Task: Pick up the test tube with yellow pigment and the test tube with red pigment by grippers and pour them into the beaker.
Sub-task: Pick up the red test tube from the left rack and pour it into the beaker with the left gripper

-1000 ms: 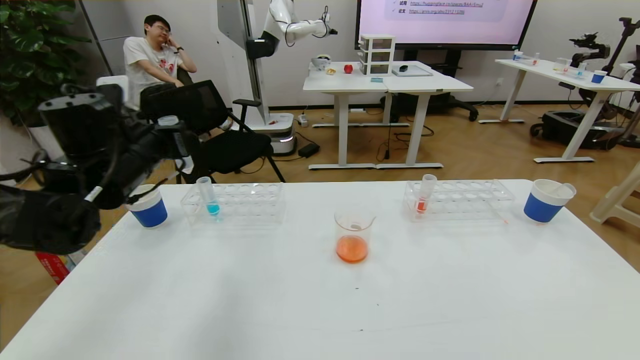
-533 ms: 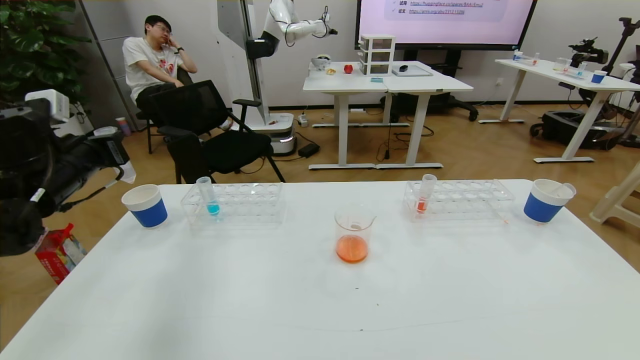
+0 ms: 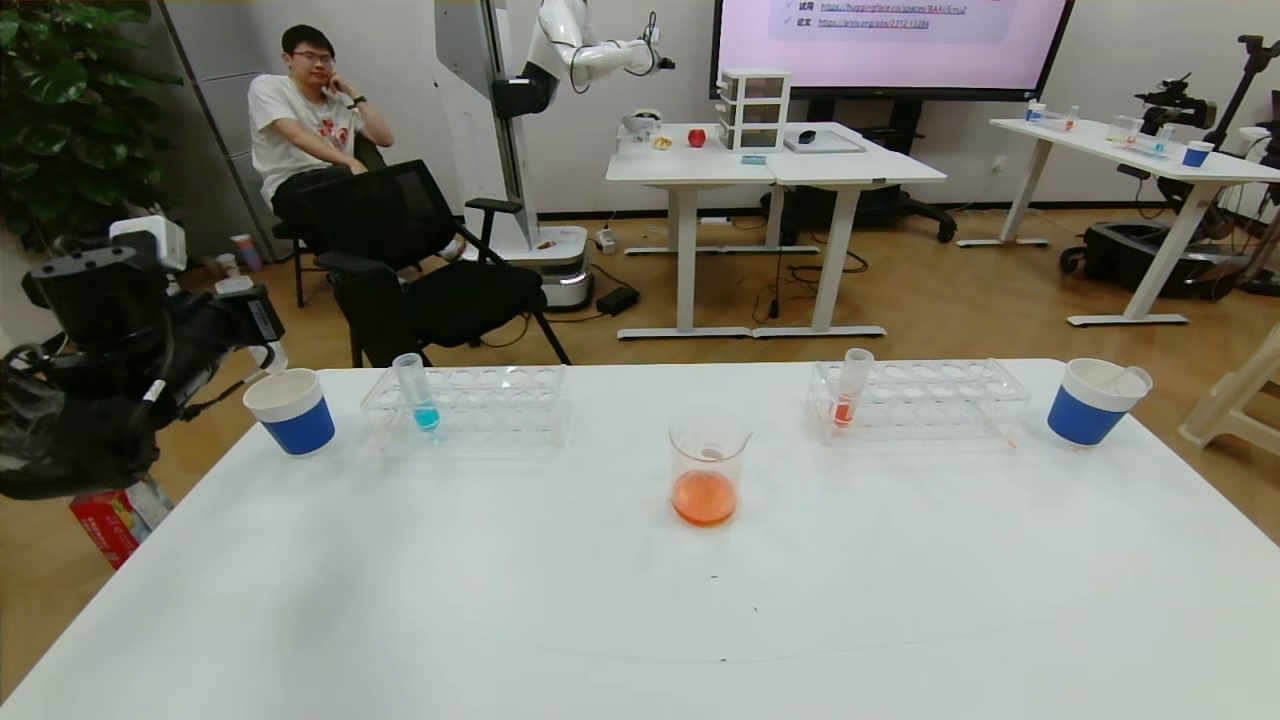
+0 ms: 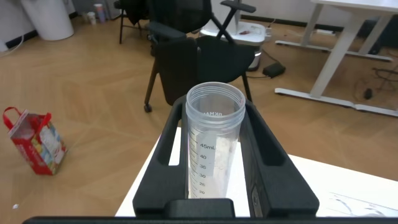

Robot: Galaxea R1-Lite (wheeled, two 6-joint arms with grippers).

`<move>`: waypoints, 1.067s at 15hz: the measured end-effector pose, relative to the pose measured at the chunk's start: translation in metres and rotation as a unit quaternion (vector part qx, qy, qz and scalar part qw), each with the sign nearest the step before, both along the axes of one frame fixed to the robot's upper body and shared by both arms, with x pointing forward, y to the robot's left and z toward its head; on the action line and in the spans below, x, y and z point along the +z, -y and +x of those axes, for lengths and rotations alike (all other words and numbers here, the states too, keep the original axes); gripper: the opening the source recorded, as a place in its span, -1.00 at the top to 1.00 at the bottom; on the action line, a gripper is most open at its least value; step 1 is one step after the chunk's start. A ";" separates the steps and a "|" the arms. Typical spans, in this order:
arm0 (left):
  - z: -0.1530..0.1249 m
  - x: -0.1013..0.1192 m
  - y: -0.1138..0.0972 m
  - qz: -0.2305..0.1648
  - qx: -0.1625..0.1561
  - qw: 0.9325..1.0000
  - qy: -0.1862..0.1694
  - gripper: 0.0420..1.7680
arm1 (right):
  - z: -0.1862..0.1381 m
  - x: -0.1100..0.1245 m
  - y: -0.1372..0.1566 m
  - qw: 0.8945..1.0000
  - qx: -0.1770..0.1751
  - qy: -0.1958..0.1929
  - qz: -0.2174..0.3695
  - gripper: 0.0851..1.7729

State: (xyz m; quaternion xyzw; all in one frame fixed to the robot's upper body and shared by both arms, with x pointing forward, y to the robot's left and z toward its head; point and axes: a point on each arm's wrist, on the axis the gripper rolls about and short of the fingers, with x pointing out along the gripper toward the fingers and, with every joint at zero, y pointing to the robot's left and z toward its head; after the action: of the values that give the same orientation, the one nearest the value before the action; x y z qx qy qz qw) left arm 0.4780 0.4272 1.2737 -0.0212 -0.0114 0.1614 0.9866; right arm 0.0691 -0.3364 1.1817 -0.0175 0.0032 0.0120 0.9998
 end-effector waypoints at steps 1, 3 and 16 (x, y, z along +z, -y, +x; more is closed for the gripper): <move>0.006 -0.007 -0.002 -0.001 0.010 1.000 -0.006 0.46 | 0.000 0.000 0.000 1.000 0.000 0.000 0.000 -0.96; 0.016 -0.023 -0.002 -0.005 0.015 1.000 -0.017 0.46 | 0.000 0.000 0.000 1.000 0.000 0.000 0.000 -0.96; 0.024 -0.061 -0.004 -0.012 0.017 1.000 -0.022 -0.25 | 0.000 0.000 0.000 1.000 0.000 0.000 0.000 -0.96</move>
State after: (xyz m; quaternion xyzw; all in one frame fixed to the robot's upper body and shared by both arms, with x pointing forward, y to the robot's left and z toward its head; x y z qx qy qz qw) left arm 0.5018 0.4316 1.2128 -0.0290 0.0120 0.1788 0.9834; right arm 0.0691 -0.3364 1.1817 -0.0175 0.0032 0.0120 0.9998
